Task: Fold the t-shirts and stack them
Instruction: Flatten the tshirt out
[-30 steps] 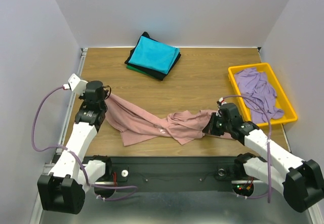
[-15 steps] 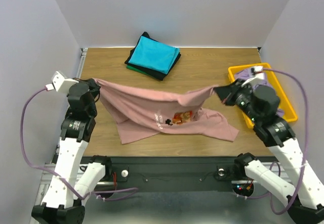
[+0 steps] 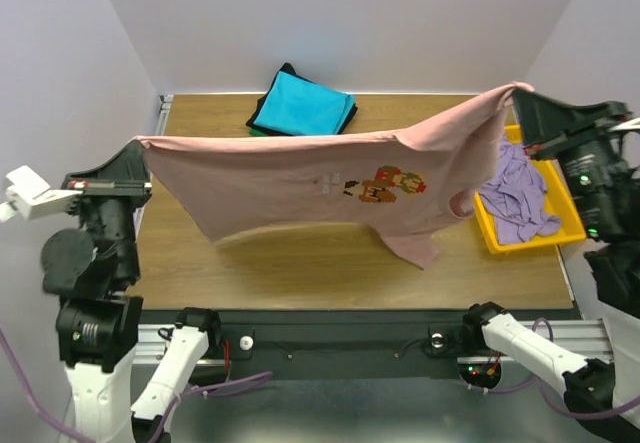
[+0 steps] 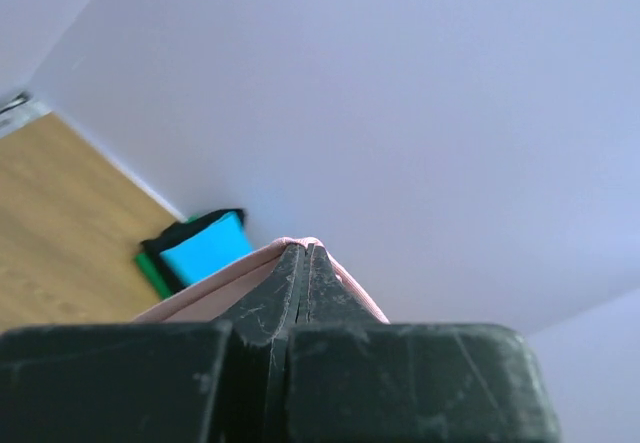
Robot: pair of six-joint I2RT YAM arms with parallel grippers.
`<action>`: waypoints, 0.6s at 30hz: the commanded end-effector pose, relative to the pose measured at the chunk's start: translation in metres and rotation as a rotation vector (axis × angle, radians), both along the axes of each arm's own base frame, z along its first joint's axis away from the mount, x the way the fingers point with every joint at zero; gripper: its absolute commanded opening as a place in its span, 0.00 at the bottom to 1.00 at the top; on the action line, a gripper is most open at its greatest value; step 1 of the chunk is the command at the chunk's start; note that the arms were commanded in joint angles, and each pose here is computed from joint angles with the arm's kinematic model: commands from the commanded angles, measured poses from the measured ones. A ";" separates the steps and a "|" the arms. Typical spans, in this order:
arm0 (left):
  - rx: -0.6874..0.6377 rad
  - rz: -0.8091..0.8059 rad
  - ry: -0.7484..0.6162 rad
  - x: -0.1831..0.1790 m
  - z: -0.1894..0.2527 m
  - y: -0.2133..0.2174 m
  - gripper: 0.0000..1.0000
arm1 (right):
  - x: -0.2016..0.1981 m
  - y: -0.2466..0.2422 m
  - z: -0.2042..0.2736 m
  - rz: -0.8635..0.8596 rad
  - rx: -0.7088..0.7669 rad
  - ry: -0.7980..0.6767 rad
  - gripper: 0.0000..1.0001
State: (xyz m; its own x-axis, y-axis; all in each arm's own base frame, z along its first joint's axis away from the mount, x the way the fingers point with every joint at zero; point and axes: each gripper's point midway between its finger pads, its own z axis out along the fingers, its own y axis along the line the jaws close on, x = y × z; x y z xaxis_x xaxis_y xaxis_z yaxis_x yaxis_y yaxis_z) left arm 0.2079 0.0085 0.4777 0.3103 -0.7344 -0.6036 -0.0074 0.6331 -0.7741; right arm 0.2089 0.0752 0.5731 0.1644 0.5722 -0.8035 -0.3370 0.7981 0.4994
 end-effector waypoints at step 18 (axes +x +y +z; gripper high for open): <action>0.123 -0.137 -0.506 -0.164 0.180 -0.012 0.00 | -0.140 -0.040 0.153 0.061 0.003 -0.493 0.00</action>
State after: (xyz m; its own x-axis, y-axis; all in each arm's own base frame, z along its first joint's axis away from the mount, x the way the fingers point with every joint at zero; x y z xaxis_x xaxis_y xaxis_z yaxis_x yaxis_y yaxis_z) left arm 0.0222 -0.0024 0.6553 0.4833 -0.7501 -0.4514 0.4775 0.6581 -0.5822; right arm 0.0318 0.0290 0.7280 0.4794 0.6394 -0.6011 -0.6406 0.7231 0.2583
